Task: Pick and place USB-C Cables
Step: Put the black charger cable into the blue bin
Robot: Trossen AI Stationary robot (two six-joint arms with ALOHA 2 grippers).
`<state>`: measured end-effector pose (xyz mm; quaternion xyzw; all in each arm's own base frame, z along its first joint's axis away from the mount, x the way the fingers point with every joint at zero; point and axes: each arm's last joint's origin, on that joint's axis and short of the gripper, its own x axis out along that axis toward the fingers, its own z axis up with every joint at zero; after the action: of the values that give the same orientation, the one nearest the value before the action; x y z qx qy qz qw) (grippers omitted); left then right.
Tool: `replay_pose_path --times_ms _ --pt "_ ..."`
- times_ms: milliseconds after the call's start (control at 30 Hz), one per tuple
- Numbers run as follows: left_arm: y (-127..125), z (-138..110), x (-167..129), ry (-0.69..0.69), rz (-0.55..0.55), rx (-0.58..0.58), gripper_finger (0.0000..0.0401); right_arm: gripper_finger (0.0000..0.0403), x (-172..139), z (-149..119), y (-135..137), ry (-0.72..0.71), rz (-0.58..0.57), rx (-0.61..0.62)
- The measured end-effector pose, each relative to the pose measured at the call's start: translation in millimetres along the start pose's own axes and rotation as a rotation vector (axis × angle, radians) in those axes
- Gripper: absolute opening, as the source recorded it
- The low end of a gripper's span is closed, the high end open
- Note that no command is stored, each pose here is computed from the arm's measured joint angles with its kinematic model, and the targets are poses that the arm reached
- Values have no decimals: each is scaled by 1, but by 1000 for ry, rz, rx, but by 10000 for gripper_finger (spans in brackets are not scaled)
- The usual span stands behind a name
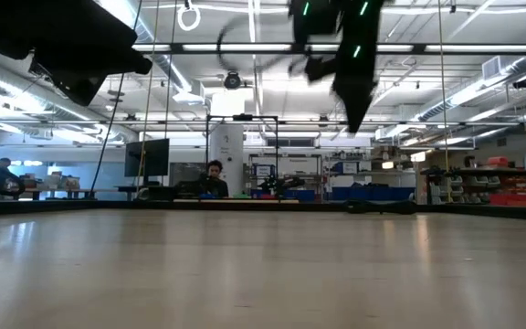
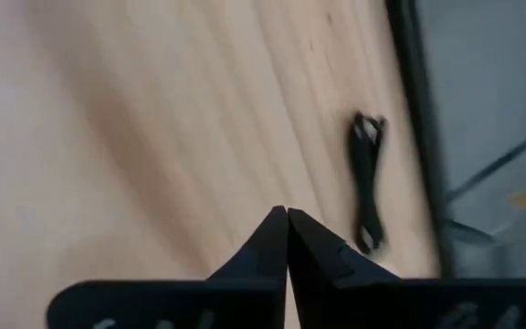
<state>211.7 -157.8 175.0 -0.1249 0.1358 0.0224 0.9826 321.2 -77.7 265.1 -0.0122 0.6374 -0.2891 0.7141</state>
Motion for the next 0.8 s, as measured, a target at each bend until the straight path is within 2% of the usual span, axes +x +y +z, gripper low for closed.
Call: replay_pose_path --times_ms 100,200,367,500,600,700,800 --pt "0 0 0 4 2 4 126 32 60 21 -31 42 41 106" --pt "0 -1 0 7 3 13 125 63 109 33 -60 139 23 158" --pt "0 -1 0 8 4 18 125 146 159 41 -88 267 61 195" --pt "1 -1 0 9 5 20 125 213 181 45 -95 332 23 182" --pt "1 -1 0 10 5 20 126 243 188 46 -92 353 7 134" --pt "1 -1 0 11 6 21 125 245 191 47 -89 362 42 83" --pt "1 -1 0 12 6 22 126 225 184 49 -86 326 119 39"
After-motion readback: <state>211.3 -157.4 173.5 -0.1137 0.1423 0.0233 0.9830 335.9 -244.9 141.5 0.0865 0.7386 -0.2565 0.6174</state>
